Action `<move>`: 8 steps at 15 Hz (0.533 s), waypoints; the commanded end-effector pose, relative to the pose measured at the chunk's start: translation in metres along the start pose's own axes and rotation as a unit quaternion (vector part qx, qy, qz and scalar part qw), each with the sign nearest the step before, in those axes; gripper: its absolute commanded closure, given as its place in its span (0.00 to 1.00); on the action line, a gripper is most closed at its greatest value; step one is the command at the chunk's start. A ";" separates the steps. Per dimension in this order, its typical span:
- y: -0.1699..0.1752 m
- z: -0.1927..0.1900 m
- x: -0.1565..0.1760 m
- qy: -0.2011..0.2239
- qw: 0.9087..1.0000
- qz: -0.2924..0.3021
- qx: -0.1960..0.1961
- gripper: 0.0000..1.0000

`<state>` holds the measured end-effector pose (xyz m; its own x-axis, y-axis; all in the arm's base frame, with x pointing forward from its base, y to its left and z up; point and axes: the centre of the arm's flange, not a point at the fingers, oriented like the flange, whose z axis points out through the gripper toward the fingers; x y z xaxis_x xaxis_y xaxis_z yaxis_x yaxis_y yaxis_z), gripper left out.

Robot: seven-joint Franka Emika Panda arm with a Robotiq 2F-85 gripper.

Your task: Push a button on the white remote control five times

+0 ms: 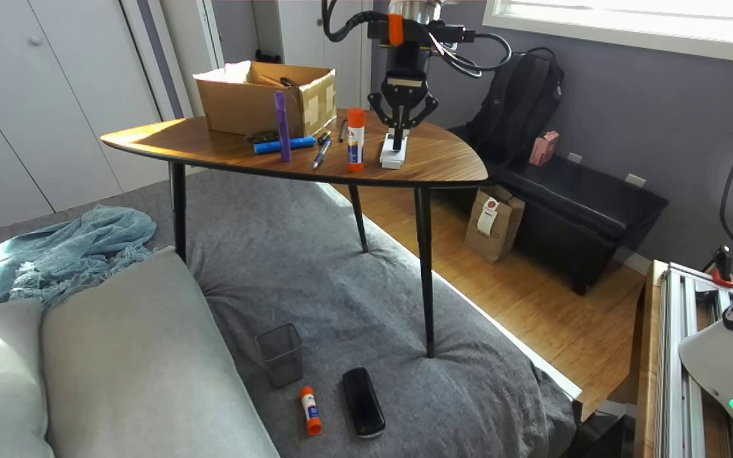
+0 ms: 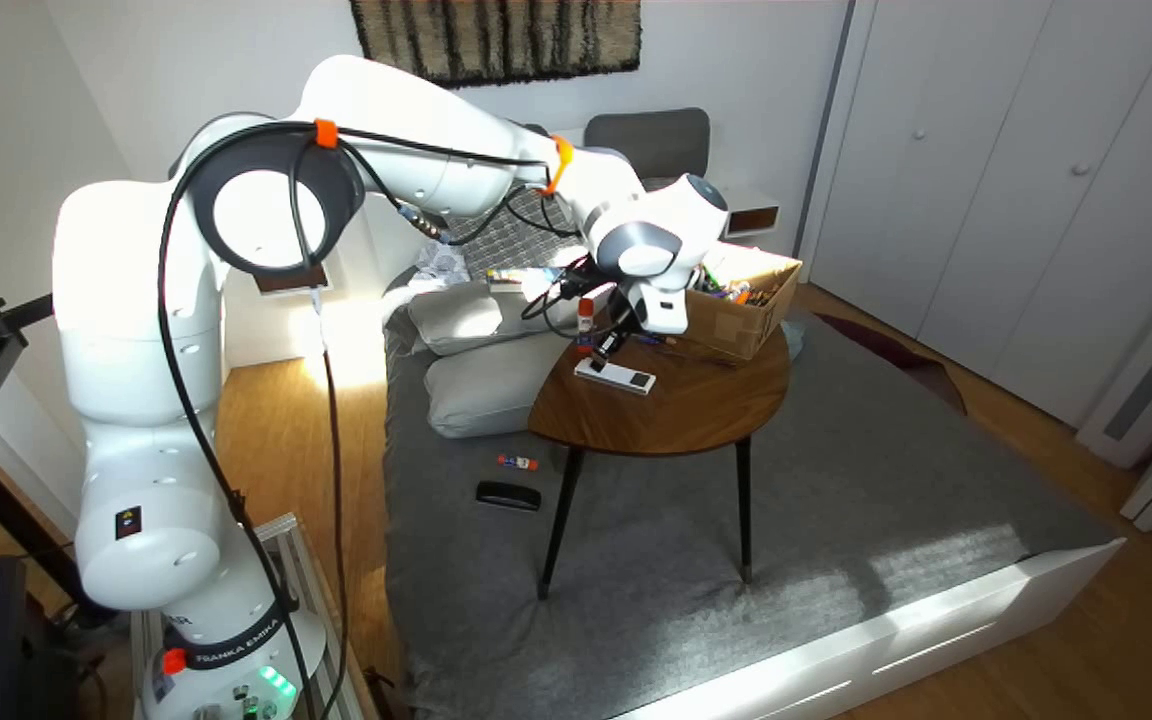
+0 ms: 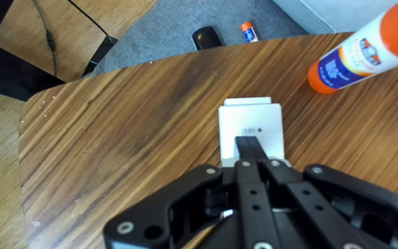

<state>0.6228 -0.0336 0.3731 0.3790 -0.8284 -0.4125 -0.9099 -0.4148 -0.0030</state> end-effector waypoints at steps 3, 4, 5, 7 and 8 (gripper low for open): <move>0.007 0.000 0.001 -0.007 1.000 0.011 0.008 1.00; 0.006 0.001 0.001 -0.006 1.000 0.011 0.008 1.00; 0.006 0.002 0.002 -0.010 1.000 0.009 0.007 1.00; 0.004 0.004 0.002 -0.014 1.000 0.006 0.009 1.00; 0.004 0.005 0.003 -0.014 1.000 0.007 0.009 1.00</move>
<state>0.6225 -0.0378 0.3719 0.3705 -0.8312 -0.4146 -0.9137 -0.4065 -0.0015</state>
